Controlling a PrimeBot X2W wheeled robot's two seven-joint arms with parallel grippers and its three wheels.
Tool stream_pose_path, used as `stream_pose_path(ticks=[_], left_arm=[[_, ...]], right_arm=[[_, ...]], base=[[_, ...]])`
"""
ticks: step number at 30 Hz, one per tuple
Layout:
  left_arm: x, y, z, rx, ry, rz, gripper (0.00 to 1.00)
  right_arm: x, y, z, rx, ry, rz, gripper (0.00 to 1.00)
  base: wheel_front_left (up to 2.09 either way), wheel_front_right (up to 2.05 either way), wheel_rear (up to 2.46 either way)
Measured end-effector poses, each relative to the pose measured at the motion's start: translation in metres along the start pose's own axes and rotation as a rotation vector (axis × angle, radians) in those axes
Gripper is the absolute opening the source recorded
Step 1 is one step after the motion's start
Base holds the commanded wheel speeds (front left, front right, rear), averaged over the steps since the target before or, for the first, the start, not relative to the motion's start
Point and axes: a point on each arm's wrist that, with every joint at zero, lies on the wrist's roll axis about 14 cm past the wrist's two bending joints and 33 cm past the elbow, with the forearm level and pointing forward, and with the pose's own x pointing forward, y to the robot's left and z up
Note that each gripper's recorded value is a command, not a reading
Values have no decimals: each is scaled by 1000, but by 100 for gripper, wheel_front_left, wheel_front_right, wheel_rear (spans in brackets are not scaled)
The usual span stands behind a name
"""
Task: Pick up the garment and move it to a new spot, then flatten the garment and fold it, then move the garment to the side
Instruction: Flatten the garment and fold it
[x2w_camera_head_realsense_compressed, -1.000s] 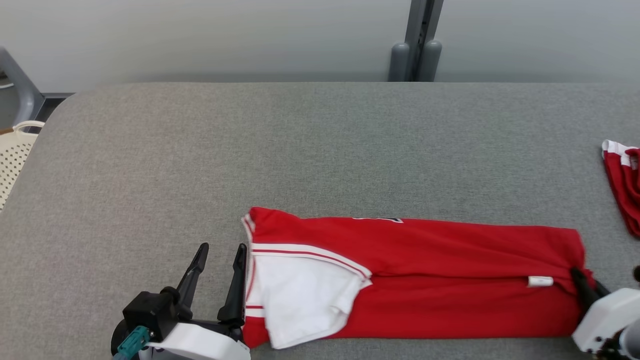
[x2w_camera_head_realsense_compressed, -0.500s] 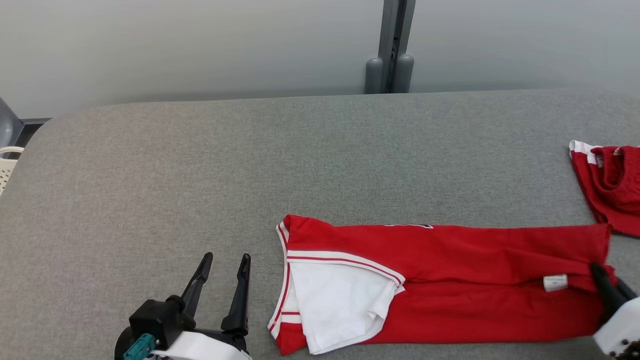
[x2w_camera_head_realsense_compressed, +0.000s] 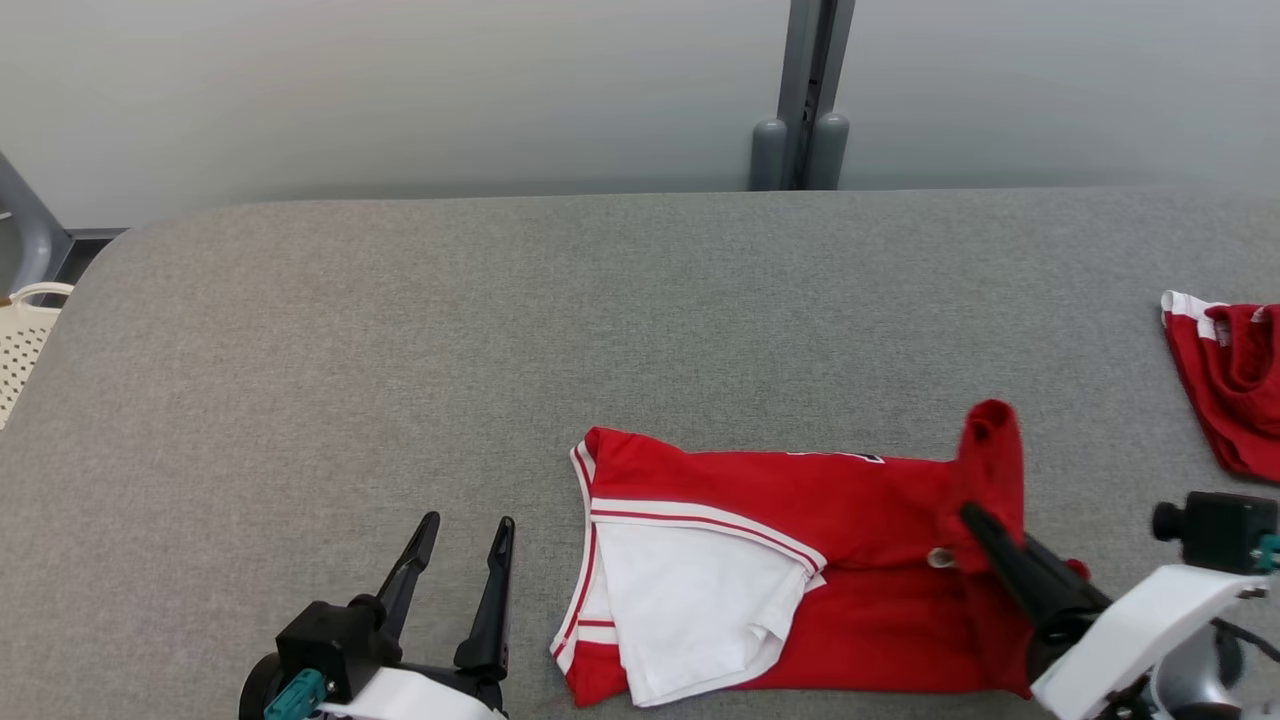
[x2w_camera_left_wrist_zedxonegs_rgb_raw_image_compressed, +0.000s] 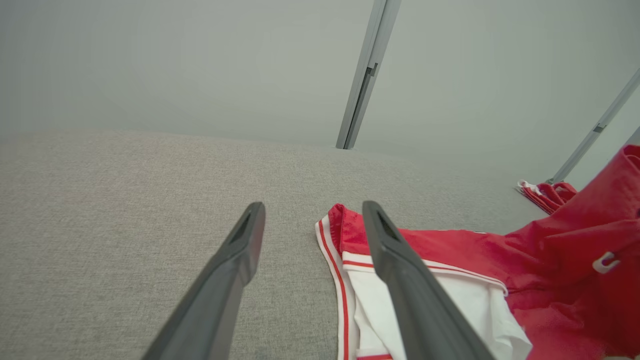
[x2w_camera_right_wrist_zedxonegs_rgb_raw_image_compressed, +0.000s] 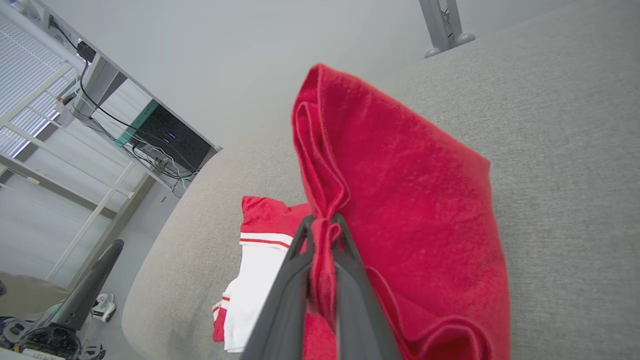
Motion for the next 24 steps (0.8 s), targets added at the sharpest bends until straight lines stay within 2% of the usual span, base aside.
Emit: stream_pose_path(ticks=[7,14,24], left_arm=[[-1,6,3,-2,-9,23,100],[-3,10,3,-9,-12,39,100],[-3,18,5,-14,-23,64,100]], right_arm=[[19,57,-17,66,61,168,0],[40,94,-41,72,126,263,0],[67,120,-70,67,178,324,0]], base=[[0,0,0],[0,0,0],[0,0,0]])
